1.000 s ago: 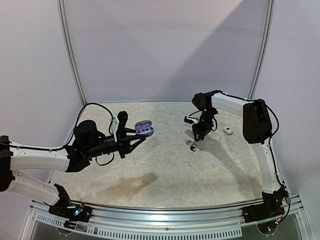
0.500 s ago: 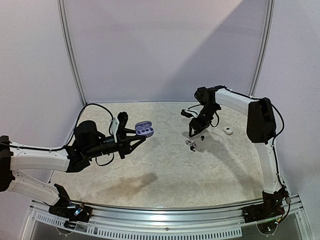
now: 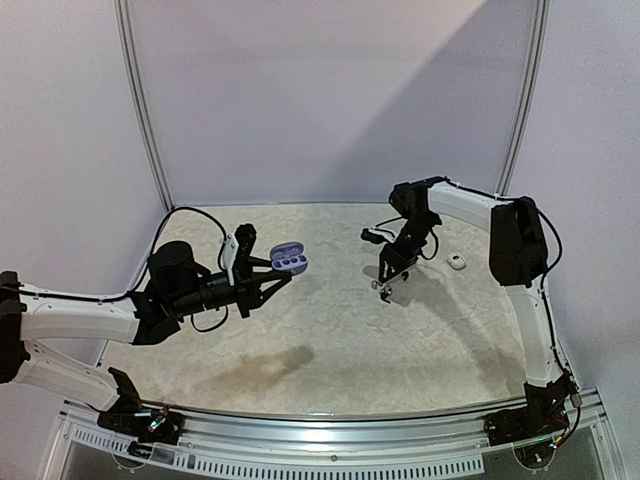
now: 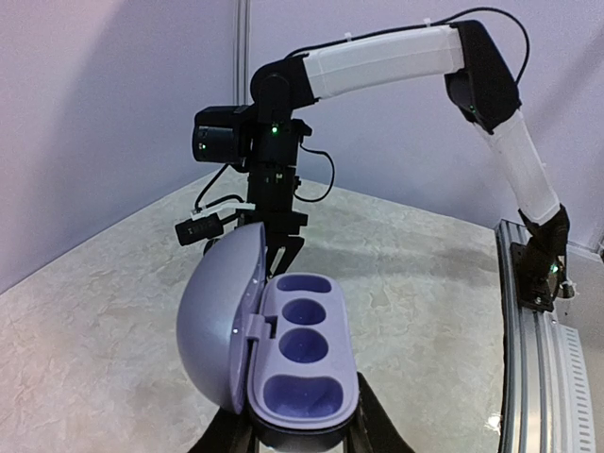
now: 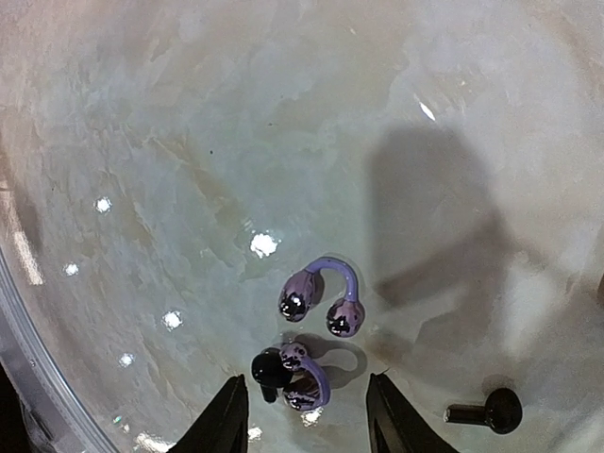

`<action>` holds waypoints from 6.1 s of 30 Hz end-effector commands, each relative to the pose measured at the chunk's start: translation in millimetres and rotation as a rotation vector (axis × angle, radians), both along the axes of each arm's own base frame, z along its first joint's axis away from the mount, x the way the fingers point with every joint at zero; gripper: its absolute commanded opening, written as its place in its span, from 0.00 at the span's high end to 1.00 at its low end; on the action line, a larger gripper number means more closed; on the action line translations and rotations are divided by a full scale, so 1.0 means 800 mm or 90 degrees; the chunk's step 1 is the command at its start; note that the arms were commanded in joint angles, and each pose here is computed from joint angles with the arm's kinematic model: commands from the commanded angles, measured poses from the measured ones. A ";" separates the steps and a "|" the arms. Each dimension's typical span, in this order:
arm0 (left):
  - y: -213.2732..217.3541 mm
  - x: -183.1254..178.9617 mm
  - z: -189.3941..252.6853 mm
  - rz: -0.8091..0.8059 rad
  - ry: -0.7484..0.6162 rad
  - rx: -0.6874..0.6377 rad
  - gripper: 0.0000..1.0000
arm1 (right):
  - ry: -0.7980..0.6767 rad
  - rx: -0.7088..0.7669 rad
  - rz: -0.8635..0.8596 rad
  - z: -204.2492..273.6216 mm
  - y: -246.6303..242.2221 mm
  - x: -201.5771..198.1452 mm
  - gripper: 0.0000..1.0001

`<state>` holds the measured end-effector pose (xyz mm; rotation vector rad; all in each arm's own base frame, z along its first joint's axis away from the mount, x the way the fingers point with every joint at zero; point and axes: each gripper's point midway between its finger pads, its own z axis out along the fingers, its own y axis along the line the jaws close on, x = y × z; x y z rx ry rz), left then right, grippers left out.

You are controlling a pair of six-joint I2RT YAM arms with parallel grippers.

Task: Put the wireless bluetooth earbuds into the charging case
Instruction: Pick up the right earbud from the center of the board, then insert the right earbud into the right side groove of the charging case, then adjust the left earbud at the center of the board.

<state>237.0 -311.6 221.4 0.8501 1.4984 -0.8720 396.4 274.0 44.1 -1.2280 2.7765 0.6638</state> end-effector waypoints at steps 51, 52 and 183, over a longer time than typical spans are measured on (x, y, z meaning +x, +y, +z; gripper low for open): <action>0.000 -0.011 0.010 -0.027 -0.059 0.004 1.00 | -0.152 0.048 -0.021 0.105 -0.005 0.018 1.00; -0.002 -0.014 0.011 -0.039 -0.081 0.009 1.00 | -0.209 0.072 -0.009 0.140 0.002 0.016 1.00; -0.021 -0.017 0.013 -0.069 -0.036 0.006 1.00 | -0.143 0.012 0.094 -0.013 0.024 0.021 0.82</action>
